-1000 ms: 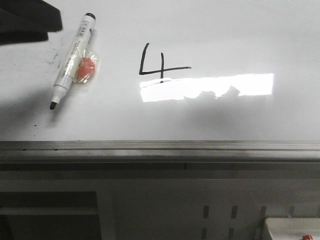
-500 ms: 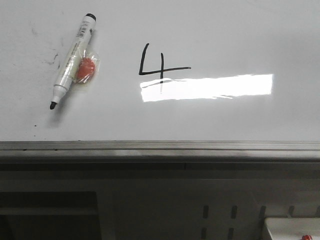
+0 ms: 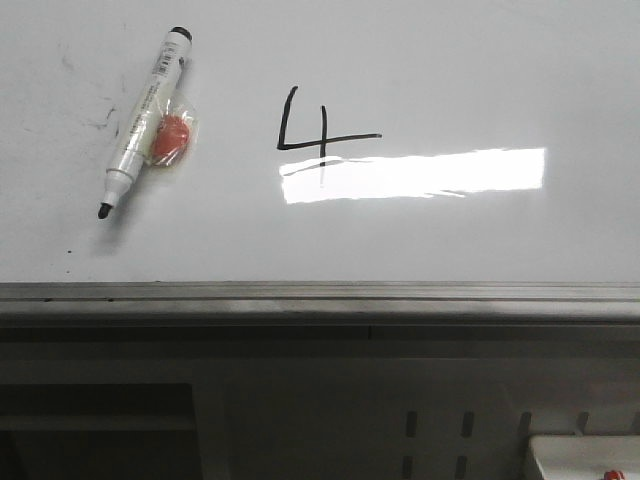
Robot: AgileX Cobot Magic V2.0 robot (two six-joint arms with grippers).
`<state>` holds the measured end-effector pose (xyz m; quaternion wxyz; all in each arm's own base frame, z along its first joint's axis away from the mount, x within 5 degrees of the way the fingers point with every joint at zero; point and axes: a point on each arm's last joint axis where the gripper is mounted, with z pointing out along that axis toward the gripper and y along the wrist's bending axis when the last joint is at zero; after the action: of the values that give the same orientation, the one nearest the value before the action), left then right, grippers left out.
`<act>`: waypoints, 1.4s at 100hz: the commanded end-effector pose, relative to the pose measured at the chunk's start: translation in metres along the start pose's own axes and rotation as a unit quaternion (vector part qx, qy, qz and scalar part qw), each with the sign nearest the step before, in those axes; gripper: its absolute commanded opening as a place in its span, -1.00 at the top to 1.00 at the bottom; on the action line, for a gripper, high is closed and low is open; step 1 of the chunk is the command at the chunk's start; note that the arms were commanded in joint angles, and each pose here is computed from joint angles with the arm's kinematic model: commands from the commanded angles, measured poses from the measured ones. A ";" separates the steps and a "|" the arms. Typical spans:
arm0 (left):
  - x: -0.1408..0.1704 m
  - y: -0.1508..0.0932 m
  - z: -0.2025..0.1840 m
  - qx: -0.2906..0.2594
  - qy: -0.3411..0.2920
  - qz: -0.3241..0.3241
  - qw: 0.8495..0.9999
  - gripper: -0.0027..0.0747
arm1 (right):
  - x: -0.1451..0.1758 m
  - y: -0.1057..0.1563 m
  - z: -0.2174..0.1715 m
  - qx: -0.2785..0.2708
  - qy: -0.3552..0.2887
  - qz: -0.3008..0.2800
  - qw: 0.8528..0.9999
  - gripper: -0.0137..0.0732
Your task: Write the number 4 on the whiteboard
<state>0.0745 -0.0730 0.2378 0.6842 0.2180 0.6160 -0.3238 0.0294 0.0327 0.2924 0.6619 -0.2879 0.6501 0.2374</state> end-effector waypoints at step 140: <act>0.051 0.039 -0.072 -0.350 0.140 -0.024 0.926 0.98 | -0.014 -0.003 -0.001 0.014 -0.043 -0.009 0.999 0.83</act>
<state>0.0532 -0.0045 0.1819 0.6110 -0.0033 0.7888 -0.0662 0.0294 0.0327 0.2918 0.6617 -0.2880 0.6503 0.2373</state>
